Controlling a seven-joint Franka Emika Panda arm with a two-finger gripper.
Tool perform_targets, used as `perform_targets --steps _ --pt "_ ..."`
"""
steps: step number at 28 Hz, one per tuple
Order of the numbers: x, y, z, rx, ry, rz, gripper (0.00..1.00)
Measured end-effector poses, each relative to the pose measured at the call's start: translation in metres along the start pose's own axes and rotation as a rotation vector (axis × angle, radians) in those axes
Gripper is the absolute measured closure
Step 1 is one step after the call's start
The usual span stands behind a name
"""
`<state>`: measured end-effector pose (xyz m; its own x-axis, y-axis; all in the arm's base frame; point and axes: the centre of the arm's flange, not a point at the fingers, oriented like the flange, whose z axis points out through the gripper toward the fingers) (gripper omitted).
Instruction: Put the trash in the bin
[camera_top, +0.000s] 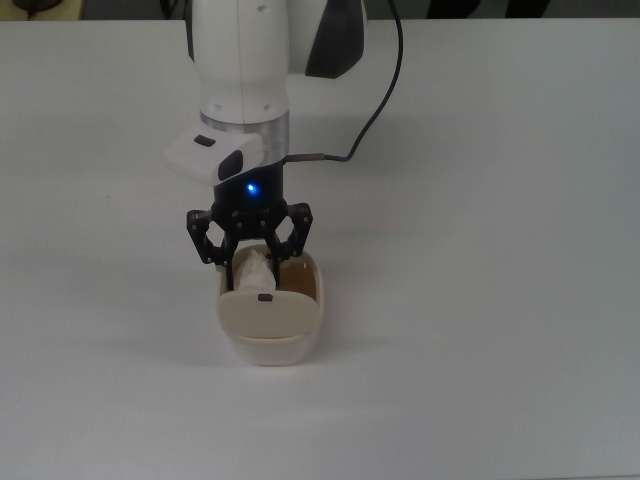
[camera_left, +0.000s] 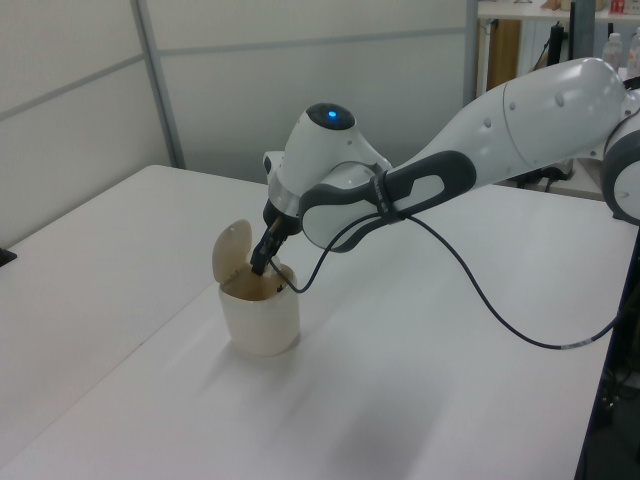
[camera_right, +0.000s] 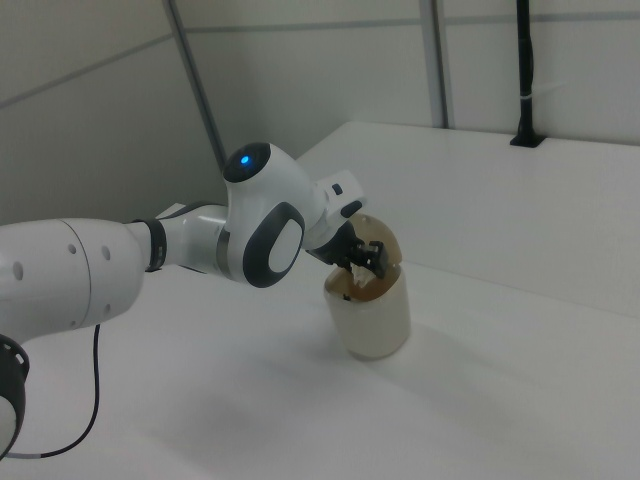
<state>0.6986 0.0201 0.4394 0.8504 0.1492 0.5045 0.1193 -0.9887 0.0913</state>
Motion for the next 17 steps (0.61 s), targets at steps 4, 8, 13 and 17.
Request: perform_targets --steps 4,8,13,17 --pt "0.001 -0.005 -0.001 0.004 0.002 0.035 0.3" --pt "-0.004 -0.006 -0.004 0.008 -0.085 0.062 0.11" --pt "-0.008 -0.005 -0.024 0.009 -0.2 0.089 0.0" --pt "-0.008 -0.002 -0.054 0.009 -0.279 0.101 0.0"
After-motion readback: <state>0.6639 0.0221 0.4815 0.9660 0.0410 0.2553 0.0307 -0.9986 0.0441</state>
